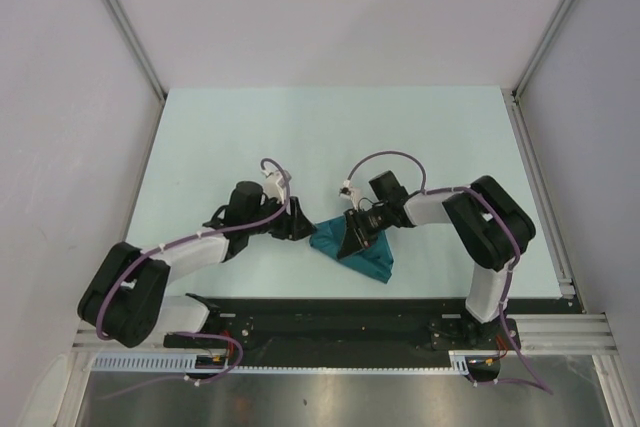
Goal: Fold the napkin, place the utensils inside, and roll it up
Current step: Roll the napkin with the utensil
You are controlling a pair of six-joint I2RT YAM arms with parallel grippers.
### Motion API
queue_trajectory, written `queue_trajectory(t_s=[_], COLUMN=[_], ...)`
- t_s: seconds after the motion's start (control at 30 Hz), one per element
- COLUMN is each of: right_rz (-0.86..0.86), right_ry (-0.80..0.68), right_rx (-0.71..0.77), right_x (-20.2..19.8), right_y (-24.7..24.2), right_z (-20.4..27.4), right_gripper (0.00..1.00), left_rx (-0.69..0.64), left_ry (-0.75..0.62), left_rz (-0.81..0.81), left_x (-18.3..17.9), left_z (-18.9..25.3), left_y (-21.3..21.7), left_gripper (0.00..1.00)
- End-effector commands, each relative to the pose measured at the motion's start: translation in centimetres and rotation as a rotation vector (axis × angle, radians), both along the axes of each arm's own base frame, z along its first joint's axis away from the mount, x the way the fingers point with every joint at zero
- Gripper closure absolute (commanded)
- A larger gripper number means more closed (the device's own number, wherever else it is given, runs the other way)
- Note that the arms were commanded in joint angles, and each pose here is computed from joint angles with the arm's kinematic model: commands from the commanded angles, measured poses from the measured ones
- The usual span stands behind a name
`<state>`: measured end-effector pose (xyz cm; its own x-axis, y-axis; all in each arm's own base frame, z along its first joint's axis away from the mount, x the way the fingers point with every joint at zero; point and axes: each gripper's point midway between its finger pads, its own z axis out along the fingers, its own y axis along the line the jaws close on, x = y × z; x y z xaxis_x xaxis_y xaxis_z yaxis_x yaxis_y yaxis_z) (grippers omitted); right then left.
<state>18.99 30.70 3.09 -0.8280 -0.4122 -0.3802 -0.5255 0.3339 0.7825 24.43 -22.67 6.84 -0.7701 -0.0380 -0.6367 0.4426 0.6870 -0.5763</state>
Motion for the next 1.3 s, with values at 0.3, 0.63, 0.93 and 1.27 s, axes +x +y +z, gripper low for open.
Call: queue_trajectory(t_s=[0.3, 0.63, 0.93, 1.27], right_rz=[-0.036, -0.080, -0.173, -0.228], right_ry=[0.198, 0.178, -0.063, -0.652], right_rx=[0.033, 0.048, -0.053, -0.306], right_x=[0.8, 2.5, 5.4, 6.0], right_y=[-1.1, -1.6, -2.7, -2.9], right_z=[-1.7, -1.7, 1.9, 5.3], right_gripper=[0.88, 0.79, 0.54, 0.34], left_rx=[-0.111, -0.088, -0.018, 0.016], left_ry=[-0.001, 0.051, 0.137, 0.201], left_rz=[-0.111, -0.127, -0.102, -0.109], left_x=[-0.7, -0.8, -0.2, 0.0], left_z=[-0.6, -2.1, -3.5, -4.5], left_y=[-3.7, -4.8, -4.7, -4.9], left_gripper=[0.46, 0.80, 1.00, 1.00])
